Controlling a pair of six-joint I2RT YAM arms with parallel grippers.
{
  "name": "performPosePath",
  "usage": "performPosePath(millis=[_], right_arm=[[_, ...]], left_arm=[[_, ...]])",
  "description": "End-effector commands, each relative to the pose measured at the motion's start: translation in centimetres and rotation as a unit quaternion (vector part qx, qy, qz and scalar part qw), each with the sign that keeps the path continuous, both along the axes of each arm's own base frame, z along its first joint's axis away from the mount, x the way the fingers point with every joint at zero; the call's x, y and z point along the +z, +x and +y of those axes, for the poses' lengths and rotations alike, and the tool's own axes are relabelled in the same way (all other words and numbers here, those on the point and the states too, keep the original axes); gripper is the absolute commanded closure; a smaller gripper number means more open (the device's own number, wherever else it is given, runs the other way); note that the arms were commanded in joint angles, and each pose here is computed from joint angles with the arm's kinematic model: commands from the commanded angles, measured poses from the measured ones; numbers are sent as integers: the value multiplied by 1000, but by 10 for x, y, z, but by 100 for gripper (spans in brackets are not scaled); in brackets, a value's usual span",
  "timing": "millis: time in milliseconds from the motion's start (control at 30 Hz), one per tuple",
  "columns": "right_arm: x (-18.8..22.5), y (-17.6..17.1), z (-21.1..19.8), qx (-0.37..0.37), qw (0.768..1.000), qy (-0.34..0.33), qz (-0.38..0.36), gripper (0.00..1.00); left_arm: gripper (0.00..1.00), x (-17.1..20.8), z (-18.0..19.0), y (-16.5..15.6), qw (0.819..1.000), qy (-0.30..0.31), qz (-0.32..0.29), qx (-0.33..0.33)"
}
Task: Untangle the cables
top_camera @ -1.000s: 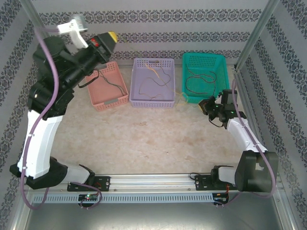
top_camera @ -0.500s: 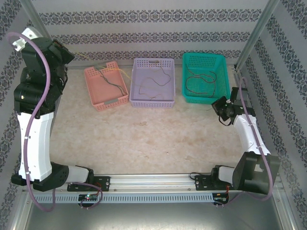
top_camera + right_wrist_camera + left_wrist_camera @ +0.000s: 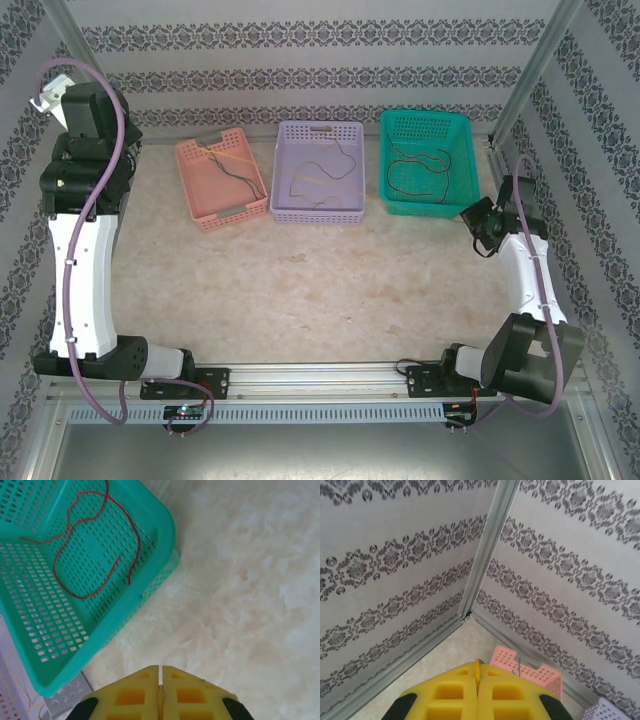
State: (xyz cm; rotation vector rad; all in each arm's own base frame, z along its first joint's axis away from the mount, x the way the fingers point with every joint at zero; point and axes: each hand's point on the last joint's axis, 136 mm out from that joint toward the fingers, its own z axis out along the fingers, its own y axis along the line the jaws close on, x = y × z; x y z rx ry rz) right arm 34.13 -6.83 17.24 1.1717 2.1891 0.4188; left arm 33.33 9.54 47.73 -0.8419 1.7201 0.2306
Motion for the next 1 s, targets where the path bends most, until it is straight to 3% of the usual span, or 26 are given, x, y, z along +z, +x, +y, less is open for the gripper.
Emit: performPosePath(millis=[0,133,233,367,467,733,967], right_arm=[[45,25,4,12,997,-38,-63,100],[117,69,48,100,981,-71,-147,100],[173,103,89,168,959,-74,-216,100],[240,142,146,258,919,-62,-293,100],[267,167,181,302,896,-55,-320,100],[275,221,229,336,874,-42,-347,100],[223,242,260,373,873,-32,-314,100]], left_arm=[[100,-22,-10,15,999,-15,26,-45],[100,-70,-74,49,974,-104,61,-194],[100,-107,-127,53,950,-111,109,-271],[100,-127,-178,58,928,-143,109,-327],[100,-128,-209,74,914,-165,107,-355],[100,-131,-294,130,872,-200,116,-431],[100,-201,-343,149,849,-194,187,-455]])
